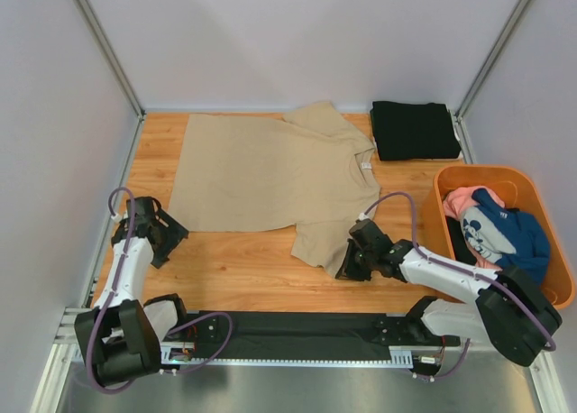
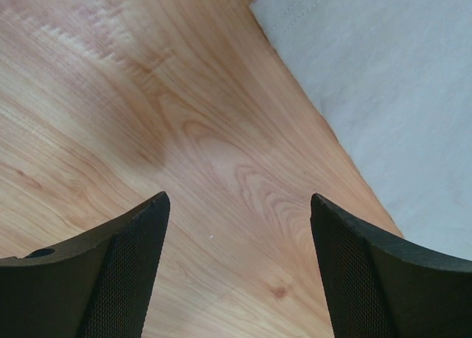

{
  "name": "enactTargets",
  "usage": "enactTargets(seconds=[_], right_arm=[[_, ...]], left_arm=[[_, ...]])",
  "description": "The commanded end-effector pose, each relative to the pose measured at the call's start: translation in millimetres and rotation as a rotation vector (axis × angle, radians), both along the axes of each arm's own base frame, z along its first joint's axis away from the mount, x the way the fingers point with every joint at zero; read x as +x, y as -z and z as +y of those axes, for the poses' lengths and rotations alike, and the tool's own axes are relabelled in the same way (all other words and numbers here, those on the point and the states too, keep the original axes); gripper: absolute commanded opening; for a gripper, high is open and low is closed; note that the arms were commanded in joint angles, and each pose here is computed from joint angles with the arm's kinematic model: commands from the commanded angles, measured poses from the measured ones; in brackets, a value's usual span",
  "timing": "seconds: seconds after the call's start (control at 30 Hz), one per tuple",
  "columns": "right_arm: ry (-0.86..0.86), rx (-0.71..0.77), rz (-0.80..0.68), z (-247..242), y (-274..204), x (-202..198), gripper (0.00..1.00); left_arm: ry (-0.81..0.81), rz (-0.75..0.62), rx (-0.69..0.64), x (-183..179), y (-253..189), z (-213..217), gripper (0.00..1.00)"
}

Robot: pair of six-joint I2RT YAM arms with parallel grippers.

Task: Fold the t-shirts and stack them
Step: Fold the tshirt

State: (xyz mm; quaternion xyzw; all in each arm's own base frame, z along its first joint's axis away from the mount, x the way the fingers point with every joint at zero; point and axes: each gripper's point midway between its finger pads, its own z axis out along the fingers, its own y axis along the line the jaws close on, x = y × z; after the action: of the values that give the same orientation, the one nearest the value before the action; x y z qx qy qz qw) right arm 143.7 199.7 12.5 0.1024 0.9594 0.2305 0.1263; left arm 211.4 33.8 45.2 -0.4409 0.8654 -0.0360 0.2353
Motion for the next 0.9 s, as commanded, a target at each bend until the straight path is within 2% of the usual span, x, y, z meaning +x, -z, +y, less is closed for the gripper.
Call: enactTargets(seconds=[0.0, 0.2, 0.37, 0.63, 0.77, 0.87], right_arm=[[-0.025, -0.046, -0.014, -4.6, 3.9, 1.6, 0.00], [-0.048, -0.051, -0.017, -4.5, 4.4, 1.0, 0.00], [-0.061, -0.053, -0.013, -5.1, 6.1, -0.7, 0.00], [-0.076, -0.046, -0.013, -4.0, 4.4, -2.2, 0.00], [-0.078, -0.055, -0.016, -6.5, 4.1, -1.2, 0.00], [-0.076, -0.057, -0.017, -7.7, 3.5, -0.2, 0.00]], left_arm=[[-0.019, -0.016, 0.023, 10.3, -2.4, 7.7, 0.84], [-0.065, -0.050, 0.040, 31.0, -5.9, 17.4, 0.84], [-0.100, 0.030, 0.050, 44.4, 5.1, 28.6, 0.84], [-0.129, 0.085, 0.045, 64.7, 22.7, 36.7, 0.81], [-0.130, 0.105, 0.037, 65.5, 32.4, 36.0, 0.72], [-0.129, 0.107, 0.038, 68.2, 35.8, 36.8, 0.54]])
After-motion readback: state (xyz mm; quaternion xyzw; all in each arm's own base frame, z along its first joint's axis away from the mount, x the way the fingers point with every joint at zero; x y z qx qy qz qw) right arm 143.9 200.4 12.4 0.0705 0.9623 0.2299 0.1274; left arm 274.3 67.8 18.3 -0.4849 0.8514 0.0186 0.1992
